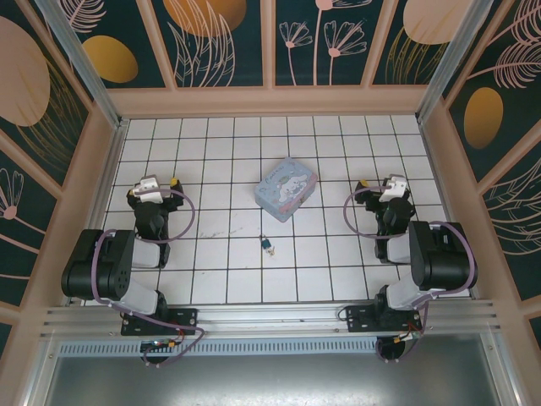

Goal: Unlock a padlock with a key

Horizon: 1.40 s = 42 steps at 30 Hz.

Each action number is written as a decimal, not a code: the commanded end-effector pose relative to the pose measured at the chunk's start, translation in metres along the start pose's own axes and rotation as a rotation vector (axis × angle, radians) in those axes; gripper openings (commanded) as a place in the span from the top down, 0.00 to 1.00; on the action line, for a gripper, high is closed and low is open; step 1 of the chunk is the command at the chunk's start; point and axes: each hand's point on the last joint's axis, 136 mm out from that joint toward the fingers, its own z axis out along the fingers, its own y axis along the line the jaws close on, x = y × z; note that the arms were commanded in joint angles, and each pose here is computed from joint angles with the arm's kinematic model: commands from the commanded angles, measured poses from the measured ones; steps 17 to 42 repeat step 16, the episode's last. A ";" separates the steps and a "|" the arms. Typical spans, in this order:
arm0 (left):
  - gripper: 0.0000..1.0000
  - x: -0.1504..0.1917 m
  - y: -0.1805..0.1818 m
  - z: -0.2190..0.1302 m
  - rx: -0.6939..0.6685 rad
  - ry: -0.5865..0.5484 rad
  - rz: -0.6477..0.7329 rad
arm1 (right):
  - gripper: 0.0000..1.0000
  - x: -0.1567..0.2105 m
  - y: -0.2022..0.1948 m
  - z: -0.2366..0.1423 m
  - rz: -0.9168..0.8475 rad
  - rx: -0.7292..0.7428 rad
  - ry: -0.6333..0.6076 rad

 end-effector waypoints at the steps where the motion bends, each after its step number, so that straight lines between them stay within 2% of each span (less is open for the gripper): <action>1: 0.01 -0.004 -0.001 0.000 0.014 -0.015 -0.013 | 0.01 -0.006 0.000 0.001 0.012 0.005 -0.023; 42: 0.01 -0.003 -0.001 0.000 0.013 -0.013 -0.012 | 0.01 -0.006 0.001 0.002 0.009 -0.004 -0.020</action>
